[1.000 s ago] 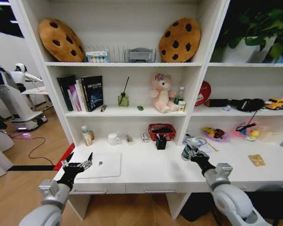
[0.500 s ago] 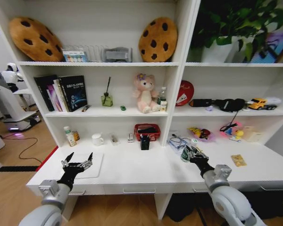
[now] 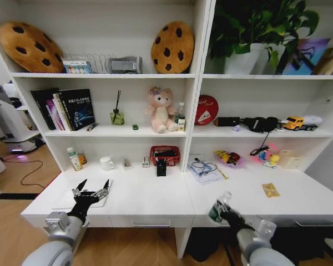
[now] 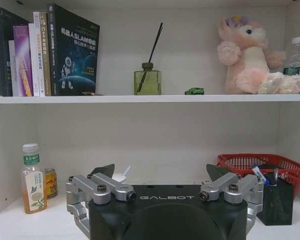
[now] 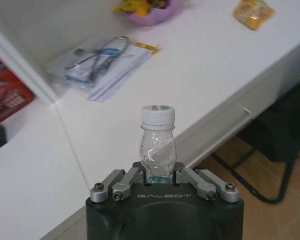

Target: Organize the objects on the table.

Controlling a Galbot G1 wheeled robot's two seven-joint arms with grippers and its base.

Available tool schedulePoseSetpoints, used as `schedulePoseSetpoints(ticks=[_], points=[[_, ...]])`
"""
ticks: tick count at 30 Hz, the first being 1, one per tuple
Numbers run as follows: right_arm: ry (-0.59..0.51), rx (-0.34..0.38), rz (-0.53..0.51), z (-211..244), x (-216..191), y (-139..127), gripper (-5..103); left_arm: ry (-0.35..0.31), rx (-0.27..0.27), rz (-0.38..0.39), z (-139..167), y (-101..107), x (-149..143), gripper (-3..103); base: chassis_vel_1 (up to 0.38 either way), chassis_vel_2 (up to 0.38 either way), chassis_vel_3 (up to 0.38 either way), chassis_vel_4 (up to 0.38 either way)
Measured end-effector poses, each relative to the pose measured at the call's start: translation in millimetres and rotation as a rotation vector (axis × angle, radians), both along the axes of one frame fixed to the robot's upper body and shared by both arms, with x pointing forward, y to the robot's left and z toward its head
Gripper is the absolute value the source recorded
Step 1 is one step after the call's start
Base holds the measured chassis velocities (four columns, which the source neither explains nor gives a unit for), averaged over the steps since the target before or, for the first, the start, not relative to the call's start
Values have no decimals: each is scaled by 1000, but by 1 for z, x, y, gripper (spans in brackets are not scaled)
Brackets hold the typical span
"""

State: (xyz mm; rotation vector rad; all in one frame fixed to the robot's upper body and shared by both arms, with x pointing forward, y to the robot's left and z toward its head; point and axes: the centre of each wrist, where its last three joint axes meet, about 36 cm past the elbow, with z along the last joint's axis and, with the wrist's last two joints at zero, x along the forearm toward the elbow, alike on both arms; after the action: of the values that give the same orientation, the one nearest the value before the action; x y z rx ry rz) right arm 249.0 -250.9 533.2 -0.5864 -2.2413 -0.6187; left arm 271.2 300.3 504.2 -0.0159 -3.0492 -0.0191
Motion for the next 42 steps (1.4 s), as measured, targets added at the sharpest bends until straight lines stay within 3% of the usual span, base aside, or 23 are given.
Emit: schedulePoseSetpoints(ticks=[2,3,5,7,9,13,15,16,18,22,24,25,26,27,29,42], points=[[55,40,-116,5,4,-2,24,0,0,0,0,0,0,100,-17,-7,30,18],[55,40,-116,5,4,-2,24,0,0,0,0,0,0,100,-35,-13,60,36],[129,126,-217,1,7,-2,24,0,0,-1,0,0,0,100,-17,4,28,18],[169,149,-251,-9,10,-5,24,0,0,0,0,0,0,100,0,0,0,0],[291,202,-353,-58,20,-16,24,0,0,-1,0,0,0,100,0,0,0,0],[359,195,-428,-110,26,-26,24,0,0,-1,0,0,0,100,0,0,0,0],[408,185,-455,-180,27,-45,24,0,0,0,0,0,0,100,0,0,0,0],[408,185,-455,-180,27,-45,24,0,0,0,0,0,0,100,0,0,0,0],[439,179,-424,-230,29,-61,23,0,0,0,0,0,0,100,0,0,0,0],[469,191,-356,-262,26,-71,23,0,0,0,0,0,0,100,0,0,0,0],[460,86,-243,-307,10,-78,23,0,0,0,0,0,0,100,0,0,0,0],[460,86,-243,-307,10,-78,23,0,0,0,0,0,0,100,0,0,0,0],[436,8,-164,-329,-2,-83,23,0,0,0,0,0,0,100,0,0,0,0],[436,8,-164,-329,-2,-83,23,0,0,0,0,0,0,100,0,0,0,0],[405,-73,-57,-346,-19,-92,23,0,0,0,0,0,0,100,0,0,0,0],[401,-80,-31,-354,-32,-100,23,0,0,0,0,0,0,100,-31,-26,31,39]])
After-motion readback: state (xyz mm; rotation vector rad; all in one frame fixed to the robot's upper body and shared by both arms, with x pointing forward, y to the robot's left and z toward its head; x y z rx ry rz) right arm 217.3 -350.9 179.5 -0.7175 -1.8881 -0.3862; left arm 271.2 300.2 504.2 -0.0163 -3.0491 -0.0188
